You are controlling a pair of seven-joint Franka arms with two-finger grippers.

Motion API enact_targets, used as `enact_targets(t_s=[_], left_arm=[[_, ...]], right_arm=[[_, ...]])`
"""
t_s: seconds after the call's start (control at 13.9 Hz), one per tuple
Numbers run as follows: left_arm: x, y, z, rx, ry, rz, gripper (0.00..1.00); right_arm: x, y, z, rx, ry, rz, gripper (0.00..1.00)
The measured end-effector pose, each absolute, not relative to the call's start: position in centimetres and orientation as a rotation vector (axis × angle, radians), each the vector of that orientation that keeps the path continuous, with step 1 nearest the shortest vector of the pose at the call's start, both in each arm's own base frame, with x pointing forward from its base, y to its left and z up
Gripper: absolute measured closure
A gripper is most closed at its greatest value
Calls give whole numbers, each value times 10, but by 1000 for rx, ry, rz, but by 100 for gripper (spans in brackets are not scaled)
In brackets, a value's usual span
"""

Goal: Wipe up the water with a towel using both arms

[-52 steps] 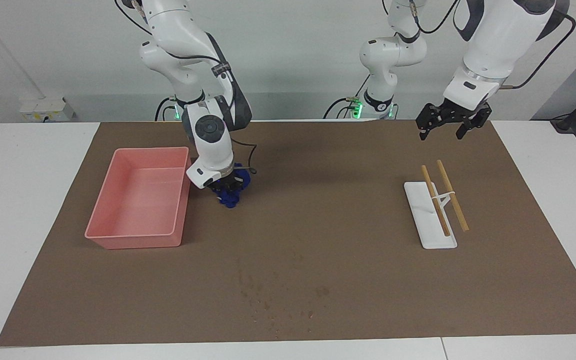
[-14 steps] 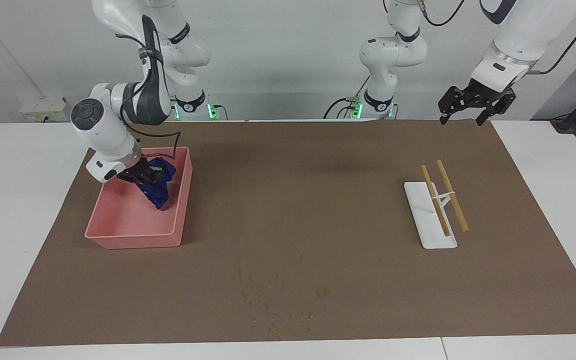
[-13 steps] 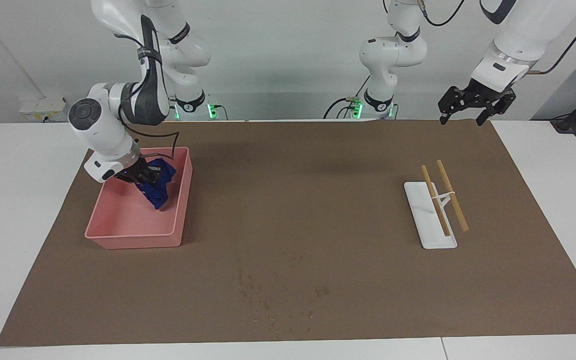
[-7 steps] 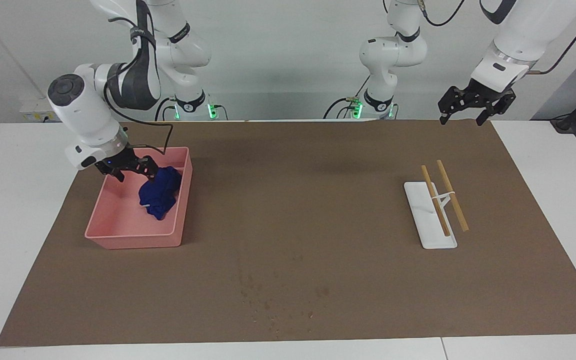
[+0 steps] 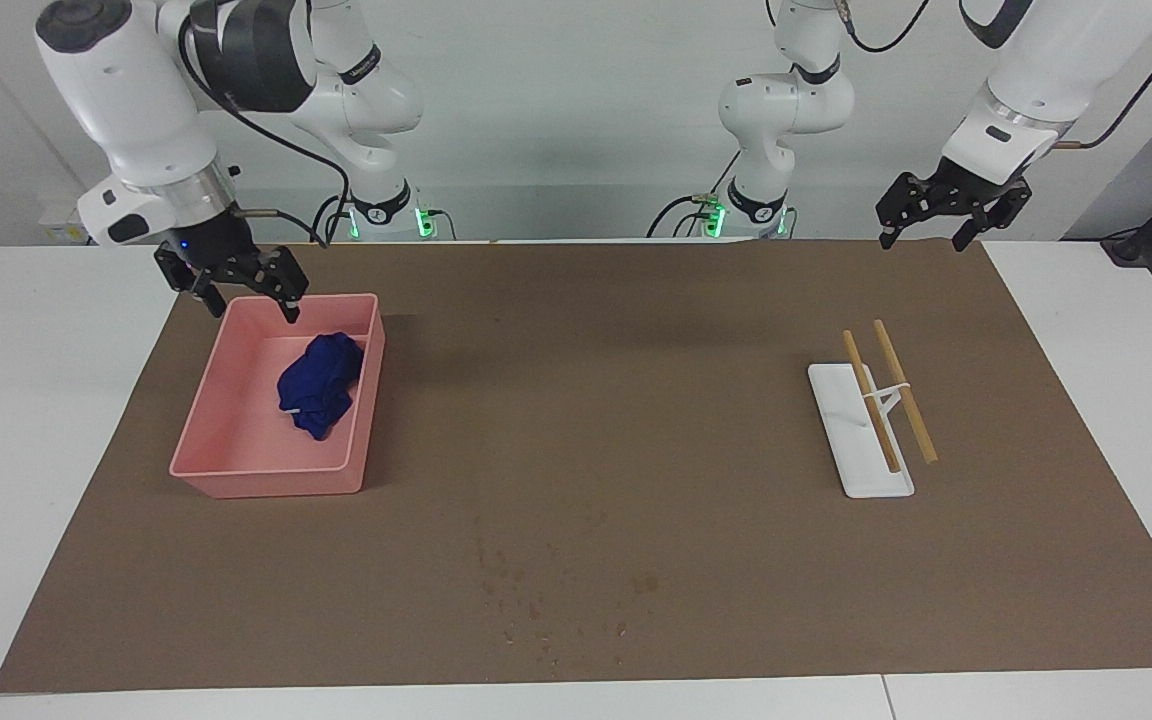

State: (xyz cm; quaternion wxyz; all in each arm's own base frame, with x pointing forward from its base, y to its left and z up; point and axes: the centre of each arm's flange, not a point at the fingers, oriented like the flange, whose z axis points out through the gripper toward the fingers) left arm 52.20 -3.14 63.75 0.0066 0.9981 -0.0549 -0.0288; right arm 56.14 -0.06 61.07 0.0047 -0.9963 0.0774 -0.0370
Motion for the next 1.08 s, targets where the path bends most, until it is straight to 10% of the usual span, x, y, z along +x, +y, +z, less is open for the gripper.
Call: enact_targets(t_s=[1.08], left_arm=[[522, -31, 638, 3122, -172, -90, 0]], right_arm=[[540, 0, 628, -3154, 192, 106, 0]])
